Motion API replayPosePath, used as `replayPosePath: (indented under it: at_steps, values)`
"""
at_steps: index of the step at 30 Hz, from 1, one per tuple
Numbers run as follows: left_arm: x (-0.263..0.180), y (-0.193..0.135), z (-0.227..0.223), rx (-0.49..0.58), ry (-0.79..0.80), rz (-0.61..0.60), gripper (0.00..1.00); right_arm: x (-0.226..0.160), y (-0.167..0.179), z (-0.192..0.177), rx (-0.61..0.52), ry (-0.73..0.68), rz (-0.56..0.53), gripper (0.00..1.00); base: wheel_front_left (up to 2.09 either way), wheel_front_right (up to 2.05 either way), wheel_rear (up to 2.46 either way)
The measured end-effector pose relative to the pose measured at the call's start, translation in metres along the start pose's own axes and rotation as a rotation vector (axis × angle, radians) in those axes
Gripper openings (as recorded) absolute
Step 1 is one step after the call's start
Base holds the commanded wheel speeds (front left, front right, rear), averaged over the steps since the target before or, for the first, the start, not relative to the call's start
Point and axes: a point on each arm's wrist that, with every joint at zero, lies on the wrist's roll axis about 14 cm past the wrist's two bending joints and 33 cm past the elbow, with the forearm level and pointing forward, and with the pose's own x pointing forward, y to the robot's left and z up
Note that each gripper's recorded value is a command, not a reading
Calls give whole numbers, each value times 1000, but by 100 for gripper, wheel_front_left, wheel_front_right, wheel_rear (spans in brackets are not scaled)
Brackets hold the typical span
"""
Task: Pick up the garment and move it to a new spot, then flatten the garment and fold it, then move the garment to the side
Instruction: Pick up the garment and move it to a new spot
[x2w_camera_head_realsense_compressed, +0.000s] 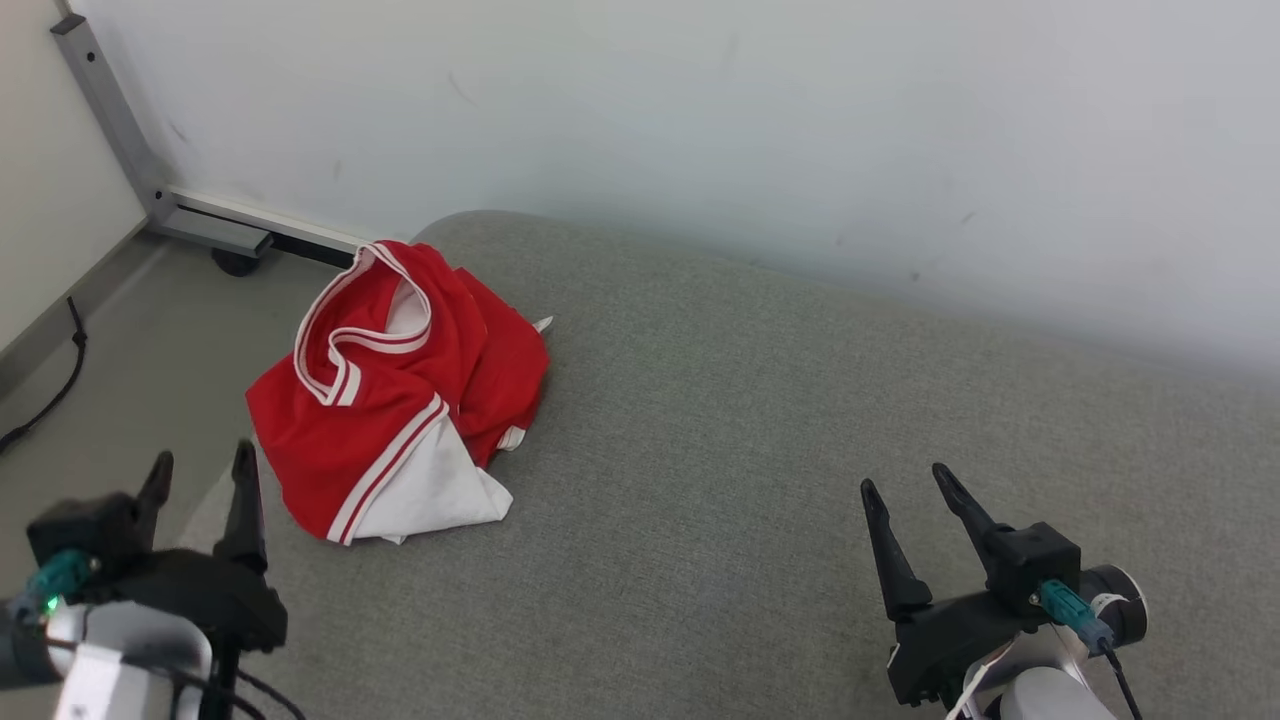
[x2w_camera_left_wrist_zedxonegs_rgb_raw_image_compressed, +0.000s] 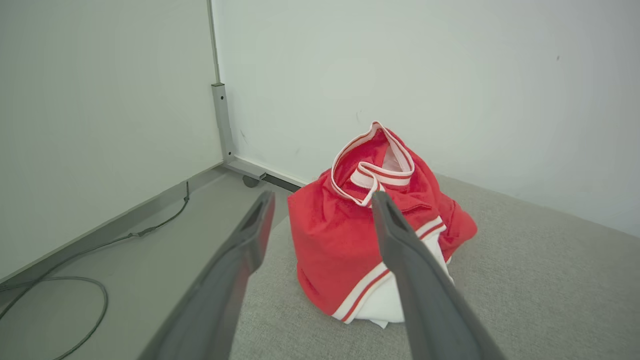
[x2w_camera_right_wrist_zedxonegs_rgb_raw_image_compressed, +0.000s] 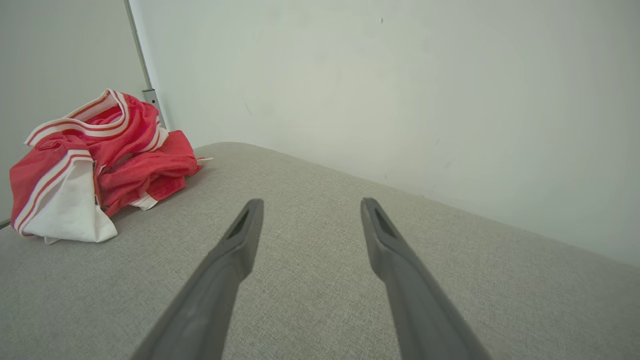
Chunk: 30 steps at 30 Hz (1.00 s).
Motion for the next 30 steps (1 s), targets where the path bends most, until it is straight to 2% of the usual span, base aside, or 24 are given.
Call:
replayPosePath:
  at_steps: [6,11,13,21,30]
  values:
    - [34,-11,17,12,37,-73,100,-1,-11,-1,-15,4,-17,100,0,0,0]
    - [74,-22,23,14,151,-132,100,-6,-37,-6,-35,19,-70,100,0,0,0]
    - [83,-32,17,-18,212,-159,100,-7,-46,-4,-40,12,-86,100,0,0,0]
    - [109,-47,-22,-3,486,-176,100,-8,-73,-10,-47,27,-138,100,0,0,0]
    - [97,-57,-88,68,806,-187,100,-8,-97,-13,-67,37,-178,100,0,0,0]
